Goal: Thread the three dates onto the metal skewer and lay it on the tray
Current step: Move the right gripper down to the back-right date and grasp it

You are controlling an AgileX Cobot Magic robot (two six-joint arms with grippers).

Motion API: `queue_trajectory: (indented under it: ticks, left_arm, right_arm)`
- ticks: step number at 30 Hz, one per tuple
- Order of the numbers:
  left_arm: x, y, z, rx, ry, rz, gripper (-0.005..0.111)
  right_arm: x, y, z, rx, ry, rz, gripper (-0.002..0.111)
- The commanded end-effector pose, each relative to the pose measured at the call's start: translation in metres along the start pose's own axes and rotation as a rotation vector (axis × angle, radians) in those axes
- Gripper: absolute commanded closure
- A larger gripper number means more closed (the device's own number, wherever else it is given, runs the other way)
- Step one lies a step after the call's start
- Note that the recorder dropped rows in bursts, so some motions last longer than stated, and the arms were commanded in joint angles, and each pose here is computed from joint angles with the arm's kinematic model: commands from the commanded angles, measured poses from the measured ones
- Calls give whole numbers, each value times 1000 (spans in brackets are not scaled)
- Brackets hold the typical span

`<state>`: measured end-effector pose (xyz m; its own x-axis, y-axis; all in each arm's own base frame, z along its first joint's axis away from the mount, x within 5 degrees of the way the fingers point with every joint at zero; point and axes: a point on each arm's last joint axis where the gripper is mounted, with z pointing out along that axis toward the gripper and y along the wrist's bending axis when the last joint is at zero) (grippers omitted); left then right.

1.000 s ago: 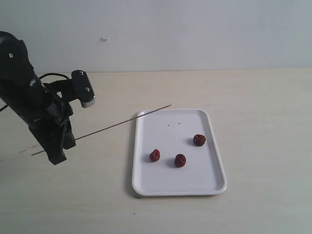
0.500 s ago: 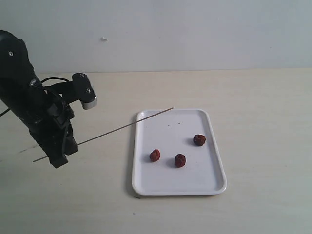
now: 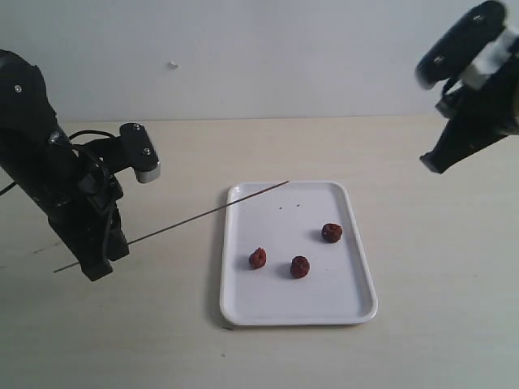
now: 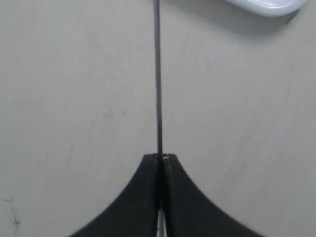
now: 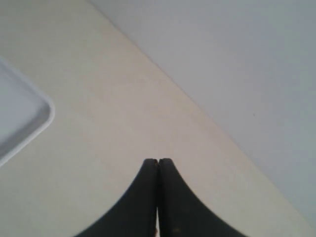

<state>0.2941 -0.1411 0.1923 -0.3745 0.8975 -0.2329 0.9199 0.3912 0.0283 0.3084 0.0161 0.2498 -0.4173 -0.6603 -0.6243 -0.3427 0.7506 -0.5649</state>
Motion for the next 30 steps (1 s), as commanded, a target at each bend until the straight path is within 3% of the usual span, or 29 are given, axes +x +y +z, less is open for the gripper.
queue_trajectory:
  ticks: [1,7,13,17,23,30]
  left_arm:
    - [0,-1,-2,18,10,-5,107]
    - [3,-4,-2,42,40,-21,107]
    - [4,-2,-2,29,55,-9,107]
    - [6,-1,-2,16,70,-17,107]
    - [6,-1,-2,16,69,-19,107]
    - [6,-1,-2,16,69,-19,107]
  right_arm:
    - [-13,22,31,-48,59,-295,108]
    - [-30,45,57,-106,142,-553,108]
    - [-32,55,74,-287,372,-689,108]
    - [-34,58,79,-442,514,-656,108]
    - [-46,77,86,-699,559,-469,108]
    - [-59,86,99,-793,535,-384,106]
